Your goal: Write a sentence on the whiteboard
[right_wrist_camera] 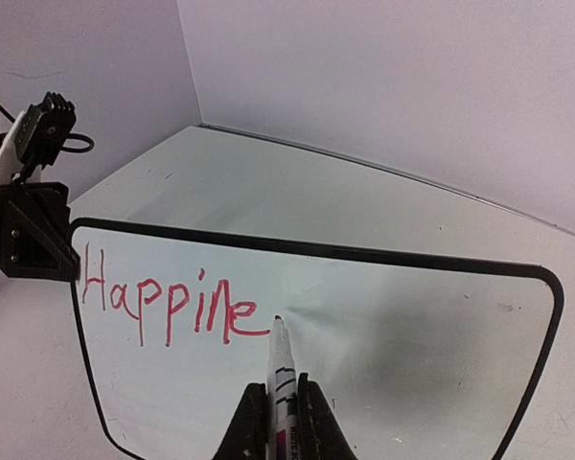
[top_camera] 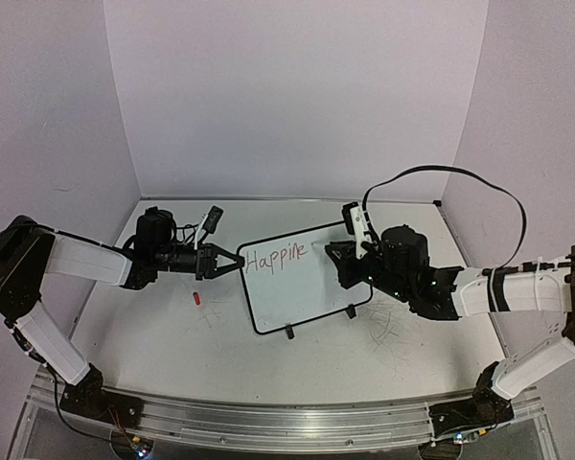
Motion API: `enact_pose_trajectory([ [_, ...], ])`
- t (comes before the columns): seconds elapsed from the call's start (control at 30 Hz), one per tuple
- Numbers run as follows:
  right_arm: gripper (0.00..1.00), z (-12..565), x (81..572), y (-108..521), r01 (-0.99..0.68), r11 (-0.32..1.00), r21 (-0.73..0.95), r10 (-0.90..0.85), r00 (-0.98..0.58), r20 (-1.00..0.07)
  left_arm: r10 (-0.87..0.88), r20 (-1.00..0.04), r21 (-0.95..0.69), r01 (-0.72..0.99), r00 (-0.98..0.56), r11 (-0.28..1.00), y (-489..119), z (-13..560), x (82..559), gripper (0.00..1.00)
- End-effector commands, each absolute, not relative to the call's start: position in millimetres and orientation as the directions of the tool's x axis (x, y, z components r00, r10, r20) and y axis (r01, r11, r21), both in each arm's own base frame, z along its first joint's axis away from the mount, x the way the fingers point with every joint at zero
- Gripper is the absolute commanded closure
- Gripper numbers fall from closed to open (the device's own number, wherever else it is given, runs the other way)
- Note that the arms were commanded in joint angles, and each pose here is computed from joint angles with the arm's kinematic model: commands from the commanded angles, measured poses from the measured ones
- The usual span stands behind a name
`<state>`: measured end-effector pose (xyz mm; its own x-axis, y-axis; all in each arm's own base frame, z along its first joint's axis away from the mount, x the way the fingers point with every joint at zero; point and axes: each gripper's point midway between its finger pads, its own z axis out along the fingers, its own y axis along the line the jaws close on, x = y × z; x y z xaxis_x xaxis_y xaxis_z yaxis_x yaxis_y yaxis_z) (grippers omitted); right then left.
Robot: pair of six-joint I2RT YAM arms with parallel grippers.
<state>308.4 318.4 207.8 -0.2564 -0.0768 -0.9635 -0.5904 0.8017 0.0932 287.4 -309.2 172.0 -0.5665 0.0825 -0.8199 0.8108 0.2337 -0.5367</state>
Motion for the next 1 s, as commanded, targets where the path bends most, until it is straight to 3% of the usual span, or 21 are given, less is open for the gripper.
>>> enact_pose_trajectory([
  [0.0, 1.00, 235, 318, 319, -0.564, 0.819, 0.109, -0.009, -0.203, -0.979, 0.093, -0.832, -0.523, 0.829, -0.547, 0.199, -312, 183, 284, 1.00],
  [0.97, 1.00, 228, 326, 325, -0.551, 0.827, 0.111, -0.014, -0.218, -0.976, 0.092, -0.834, -0.520, 0.831, -0.544, 0.197, -312, 185, 283, 1.00],
])
